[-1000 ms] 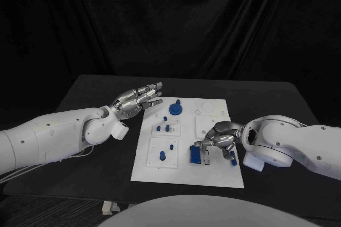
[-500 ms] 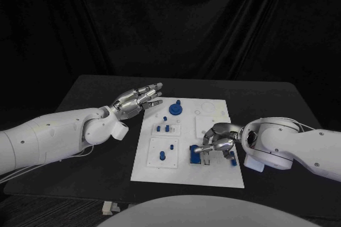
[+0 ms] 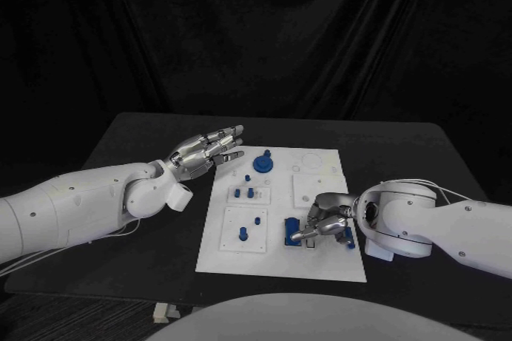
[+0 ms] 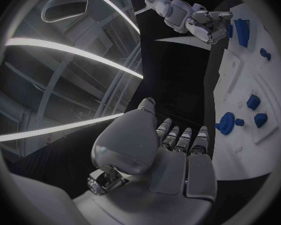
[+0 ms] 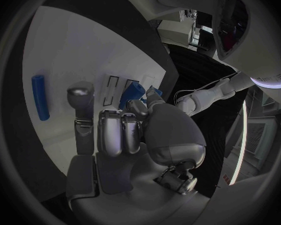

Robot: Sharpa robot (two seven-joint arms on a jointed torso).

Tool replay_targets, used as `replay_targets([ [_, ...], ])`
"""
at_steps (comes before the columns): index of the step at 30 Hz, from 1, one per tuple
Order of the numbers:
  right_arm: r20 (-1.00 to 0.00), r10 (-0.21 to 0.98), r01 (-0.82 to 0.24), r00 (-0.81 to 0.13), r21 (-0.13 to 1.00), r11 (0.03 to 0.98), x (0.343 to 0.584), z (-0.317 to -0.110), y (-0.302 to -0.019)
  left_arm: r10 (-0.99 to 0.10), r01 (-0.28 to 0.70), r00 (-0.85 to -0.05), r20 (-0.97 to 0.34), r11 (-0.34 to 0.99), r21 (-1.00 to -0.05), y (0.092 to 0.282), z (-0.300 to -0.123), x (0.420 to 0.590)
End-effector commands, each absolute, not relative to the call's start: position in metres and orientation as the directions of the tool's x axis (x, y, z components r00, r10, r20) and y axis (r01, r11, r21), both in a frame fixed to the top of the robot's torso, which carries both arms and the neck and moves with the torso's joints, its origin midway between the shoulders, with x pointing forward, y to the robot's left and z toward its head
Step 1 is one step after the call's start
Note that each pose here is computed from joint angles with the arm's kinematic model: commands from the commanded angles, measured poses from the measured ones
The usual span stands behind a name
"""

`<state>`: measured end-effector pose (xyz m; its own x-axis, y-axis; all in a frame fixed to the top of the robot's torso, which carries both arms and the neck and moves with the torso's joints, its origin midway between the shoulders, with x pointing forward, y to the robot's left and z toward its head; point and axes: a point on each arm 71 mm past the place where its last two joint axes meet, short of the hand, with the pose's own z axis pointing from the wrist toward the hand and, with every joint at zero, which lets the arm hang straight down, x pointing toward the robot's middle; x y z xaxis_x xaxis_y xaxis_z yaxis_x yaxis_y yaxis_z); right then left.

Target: Assemble the parts on the task board

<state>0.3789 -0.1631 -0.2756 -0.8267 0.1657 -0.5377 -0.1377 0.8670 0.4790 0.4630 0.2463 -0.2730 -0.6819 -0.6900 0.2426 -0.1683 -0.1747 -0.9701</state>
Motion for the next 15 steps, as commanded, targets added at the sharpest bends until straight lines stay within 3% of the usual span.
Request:
replay_targets([
  [1, -0.548, 0.127, -0.154, -0.826, 0.437, 0.886, 0.3782, -0.2794, -0.1637, -0.678, -0.17, -0.69, 0.254, -0.19, -0.967, 0.2446, -0.2723, 0.4622],
  [15, -0.556, 0.143, -0.141, -0.819, 0.436, 0.889, 0.3806, -0.284, -0.1609, -0.673, -0.176, -0.693, 0.258, -0.19, -0.966, 0.2438, -0.2727, 0.4618],
])
